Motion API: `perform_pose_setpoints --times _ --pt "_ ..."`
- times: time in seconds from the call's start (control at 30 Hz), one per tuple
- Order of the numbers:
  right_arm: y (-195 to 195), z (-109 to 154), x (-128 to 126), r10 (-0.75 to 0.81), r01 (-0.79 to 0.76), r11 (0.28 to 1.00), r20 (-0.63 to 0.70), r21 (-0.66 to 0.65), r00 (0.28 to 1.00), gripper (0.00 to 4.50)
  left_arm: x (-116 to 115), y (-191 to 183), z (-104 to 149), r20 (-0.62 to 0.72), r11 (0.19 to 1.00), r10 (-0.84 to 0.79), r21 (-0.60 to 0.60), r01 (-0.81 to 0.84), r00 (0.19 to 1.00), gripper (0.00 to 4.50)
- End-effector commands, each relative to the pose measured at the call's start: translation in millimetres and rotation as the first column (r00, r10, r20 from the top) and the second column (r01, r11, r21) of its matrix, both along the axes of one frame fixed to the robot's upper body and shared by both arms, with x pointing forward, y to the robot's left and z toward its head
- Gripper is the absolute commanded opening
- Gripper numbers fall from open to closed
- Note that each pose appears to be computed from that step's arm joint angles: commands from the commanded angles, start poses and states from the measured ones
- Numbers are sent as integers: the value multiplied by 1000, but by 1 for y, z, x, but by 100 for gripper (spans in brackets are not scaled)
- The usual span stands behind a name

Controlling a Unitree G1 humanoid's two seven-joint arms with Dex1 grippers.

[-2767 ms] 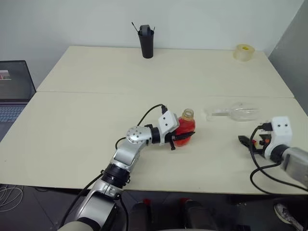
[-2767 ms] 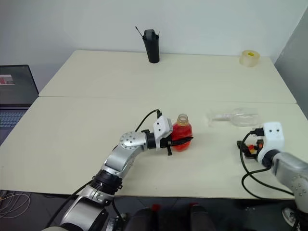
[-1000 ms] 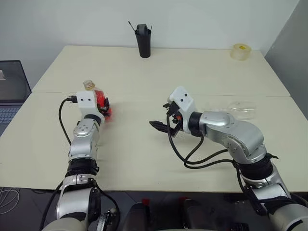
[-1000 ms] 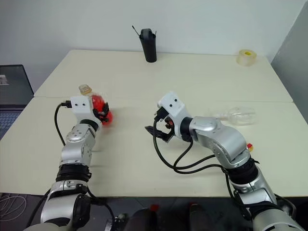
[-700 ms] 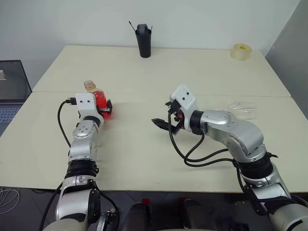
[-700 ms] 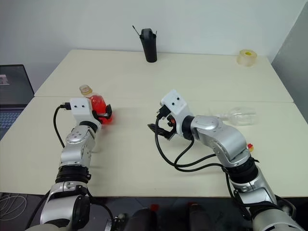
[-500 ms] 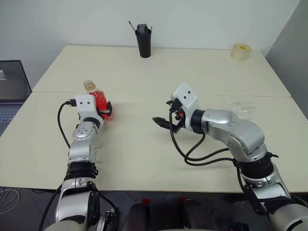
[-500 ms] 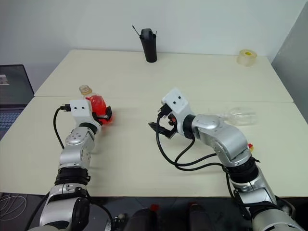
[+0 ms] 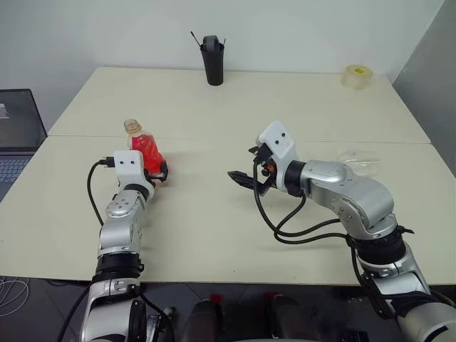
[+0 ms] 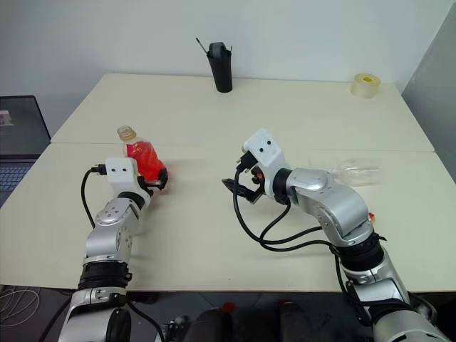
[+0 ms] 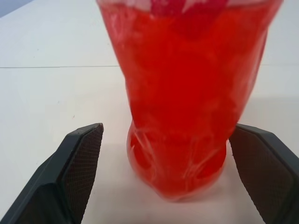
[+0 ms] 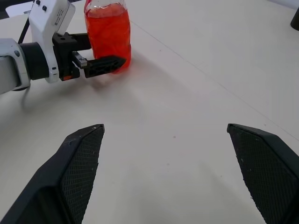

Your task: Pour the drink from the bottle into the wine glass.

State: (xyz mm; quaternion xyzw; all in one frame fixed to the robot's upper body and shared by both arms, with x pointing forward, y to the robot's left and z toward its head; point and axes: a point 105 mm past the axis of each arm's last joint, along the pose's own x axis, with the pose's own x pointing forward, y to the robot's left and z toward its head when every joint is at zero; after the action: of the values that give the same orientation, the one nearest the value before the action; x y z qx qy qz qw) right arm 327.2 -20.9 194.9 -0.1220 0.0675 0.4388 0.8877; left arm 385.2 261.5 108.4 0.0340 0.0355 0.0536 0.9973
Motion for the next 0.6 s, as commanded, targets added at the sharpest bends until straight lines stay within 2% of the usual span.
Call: perform_pose_setpoints --times 0.03,0.47,0.6 --pt "-3 10 0 -7 6 1000 37 29 999 450 -4 -6 13 48 1000 -16 3 15 999 448" --pt "-22 14 -4 -30 31 997 -7 70 1000 450 -39 -11 -7 -15 998 -30 -55 29 999 448" --pt "-39 23 -9 -60 66 989 -49 135 997 450 -61 -35 -7 14 987 -132 -90 133 991 448"
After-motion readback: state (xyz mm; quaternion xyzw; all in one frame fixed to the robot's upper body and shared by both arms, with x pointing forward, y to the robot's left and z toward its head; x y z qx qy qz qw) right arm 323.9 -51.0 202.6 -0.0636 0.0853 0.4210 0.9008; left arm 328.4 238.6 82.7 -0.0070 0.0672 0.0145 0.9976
